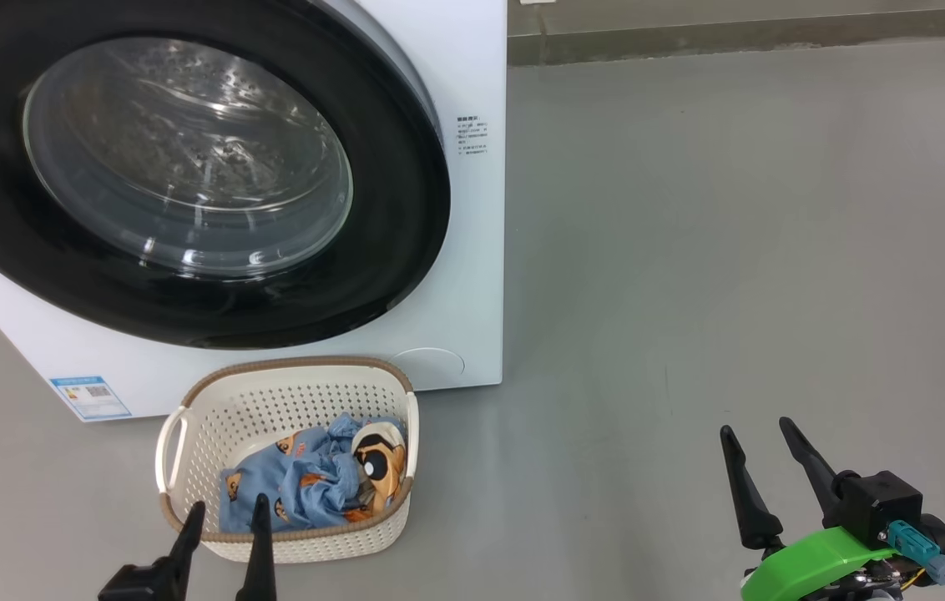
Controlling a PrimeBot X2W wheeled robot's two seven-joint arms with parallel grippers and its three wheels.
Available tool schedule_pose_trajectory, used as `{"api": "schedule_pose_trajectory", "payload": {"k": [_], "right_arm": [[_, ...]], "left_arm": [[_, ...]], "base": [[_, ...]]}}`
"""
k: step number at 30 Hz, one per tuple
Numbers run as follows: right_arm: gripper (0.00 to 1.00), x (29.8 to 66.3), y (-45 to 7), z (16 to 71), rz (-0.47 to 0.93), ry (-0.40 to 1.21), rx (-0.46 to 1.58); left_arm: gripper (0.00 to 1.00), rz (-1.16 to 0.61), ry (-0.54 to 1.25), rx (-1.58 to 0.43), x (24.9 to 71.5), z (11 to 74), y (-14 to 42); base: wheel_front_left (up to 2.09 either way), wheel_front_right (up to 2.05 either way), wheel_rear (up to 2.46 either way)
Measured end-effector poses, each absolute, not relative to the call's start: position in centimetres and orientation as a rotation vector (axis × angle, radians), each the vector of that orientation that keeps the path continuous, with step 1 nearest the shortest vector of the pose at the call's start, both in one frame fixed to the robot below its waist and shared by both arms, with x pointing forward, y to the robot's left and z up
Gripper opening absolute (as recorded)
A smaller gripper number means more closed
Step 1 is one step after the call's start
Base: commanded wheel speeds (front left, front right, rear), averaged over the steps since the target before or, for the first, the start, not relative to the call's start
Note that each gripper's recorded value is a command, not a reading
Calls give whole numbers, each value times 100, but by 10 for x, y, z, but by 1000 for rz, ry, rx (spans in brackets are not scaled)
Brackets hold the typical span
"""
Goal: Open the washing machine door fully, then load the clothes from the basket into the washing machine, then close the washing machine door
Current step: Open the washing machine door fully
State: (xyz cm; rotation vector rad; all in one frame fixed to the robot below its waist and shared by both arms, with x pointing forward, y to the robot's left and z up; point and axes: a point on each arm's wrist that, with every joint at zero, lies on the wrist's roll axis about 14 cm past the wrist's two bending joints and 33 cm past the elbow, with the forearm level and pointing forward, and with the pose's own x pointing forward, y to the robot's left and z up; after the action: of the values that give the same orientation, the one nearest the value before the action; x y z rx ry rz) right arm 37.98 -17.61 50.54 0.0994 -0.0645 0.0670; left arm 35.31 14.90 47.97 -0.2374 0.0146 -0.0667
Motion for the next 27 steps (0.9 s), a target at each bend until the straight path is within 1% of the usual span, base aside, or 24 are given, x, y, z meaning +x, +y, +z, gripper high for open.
{"api": "schedule_pose_trajectory", "payload": {"k": [17,18,19,24,27], "right_arm": [[100,380,-176,505,67,-64,115],[29,380,-175,504,68,-61,118],[0,380,-175,504,68,-61,118],[0,380,-169,499,78,-45,166],[0,380,-168,495,66,-34,274]], "left_arm": [[100,-60,15,-237,352,479,151],[100,-59,16,-237,352,479,152],[100,-59,16,-237,352,479,152],[100,-47,17,-235,352,478,154],[100,-41,19,-236,351,477,156]], "base": [[0,0,0],[0,0,0],[0,0,0],[0,0,0],[0,0,0]]}}
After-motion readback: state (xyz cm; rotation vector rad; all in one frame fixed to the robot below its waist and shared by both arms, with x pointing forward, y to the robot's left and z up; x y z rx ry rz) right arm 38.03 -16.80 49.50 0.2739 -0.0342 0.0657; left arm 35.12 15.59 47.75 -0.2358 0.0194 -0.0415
